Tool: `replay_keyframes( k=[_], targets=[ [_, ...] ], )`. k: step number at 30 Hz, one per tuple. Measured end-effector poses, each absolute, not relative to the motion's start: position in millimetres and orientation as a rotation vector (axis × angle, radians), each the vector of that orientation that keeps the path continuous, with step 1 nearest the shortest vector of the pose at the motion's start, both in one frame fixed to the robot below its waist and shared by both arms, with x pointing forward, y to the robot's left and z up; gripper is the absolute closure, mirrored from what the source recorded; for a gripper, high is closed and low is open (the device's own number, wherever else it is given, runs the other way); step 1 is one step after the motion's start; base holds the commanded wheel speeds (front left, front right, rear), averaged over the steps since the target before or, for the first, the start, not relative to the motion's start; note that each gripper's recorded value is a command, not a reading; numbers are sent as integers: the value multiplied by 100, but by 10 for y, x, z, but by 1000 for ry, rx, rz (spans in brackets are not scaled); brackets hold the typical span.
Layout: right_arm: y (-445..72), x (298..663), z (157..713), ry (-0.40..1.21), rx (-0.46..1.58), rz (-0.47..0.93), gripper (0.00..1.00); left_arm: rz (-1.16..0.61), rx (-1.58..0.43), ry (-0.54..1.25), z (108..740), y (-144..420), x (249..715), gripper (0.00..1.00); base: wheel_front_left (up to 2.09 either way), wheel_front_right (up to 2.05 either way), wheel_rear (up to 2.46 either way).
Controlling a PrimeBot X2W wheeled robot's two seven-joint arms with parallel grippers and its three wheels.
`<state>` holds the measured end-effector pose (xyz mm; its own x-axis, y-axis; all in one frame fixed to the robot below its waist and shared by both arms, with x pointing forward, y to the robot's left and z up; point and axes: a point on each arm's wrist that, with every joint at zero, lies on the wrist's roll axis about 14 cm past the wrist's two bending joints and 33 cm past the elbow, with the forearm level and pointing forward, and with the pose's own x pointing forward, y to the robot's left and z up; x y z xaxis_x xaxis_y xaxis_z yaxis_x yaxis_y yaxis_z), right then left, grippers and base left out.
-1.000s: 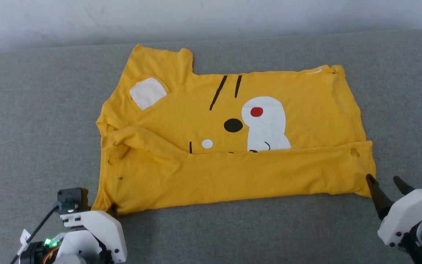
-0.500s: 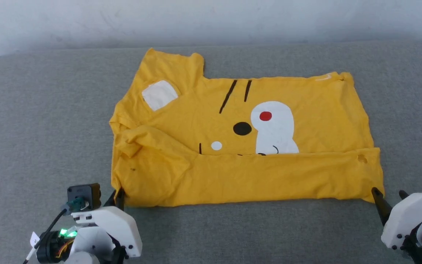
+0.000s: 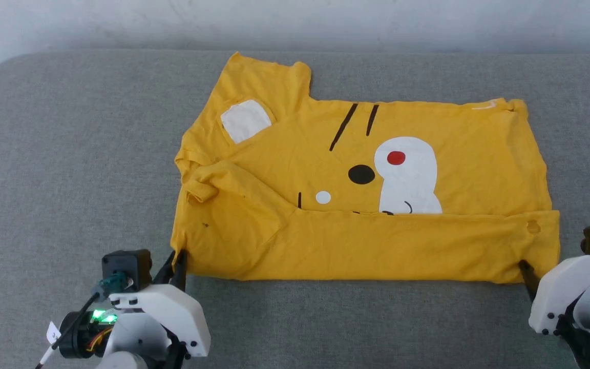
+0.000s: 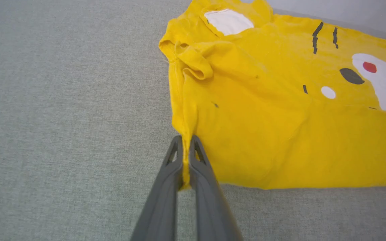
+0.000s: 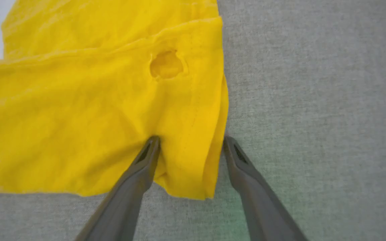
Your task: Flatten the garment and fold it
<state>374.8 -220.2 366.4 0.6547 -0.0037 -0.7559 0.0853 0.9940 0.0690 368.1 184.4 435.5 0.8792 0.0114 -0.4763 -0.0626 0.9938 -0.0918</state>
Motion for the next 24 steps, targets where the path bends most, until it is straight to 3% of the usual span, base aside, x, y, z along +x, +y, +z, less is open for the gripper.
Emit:
replay_keyframes(
  k=[1, 2, 14, 24],
  targets=[
    [-2199, 3757, 3648, 860, 100, -49, 60, 37, -104, 504, 4334, 1838, 3676, 100, 0, 0, 0],
    [-2199, 3773, 3644, 859, 99, -48, 100, 34, -100, 511, 4316, 1830, 3669, 100, 0, 0, 0],
    [-2316, 3715, 3903, 791, 90, -38, 100, 60, -94, 483, 4437, 1953, 3564, 100, 0, 0, 0],
    [-2474, 3235, 4254, 794, 70, -57, 100, 79, -136, 603, 4221, 1978, 2876, 100, 0, 0, 0]
  ],
)
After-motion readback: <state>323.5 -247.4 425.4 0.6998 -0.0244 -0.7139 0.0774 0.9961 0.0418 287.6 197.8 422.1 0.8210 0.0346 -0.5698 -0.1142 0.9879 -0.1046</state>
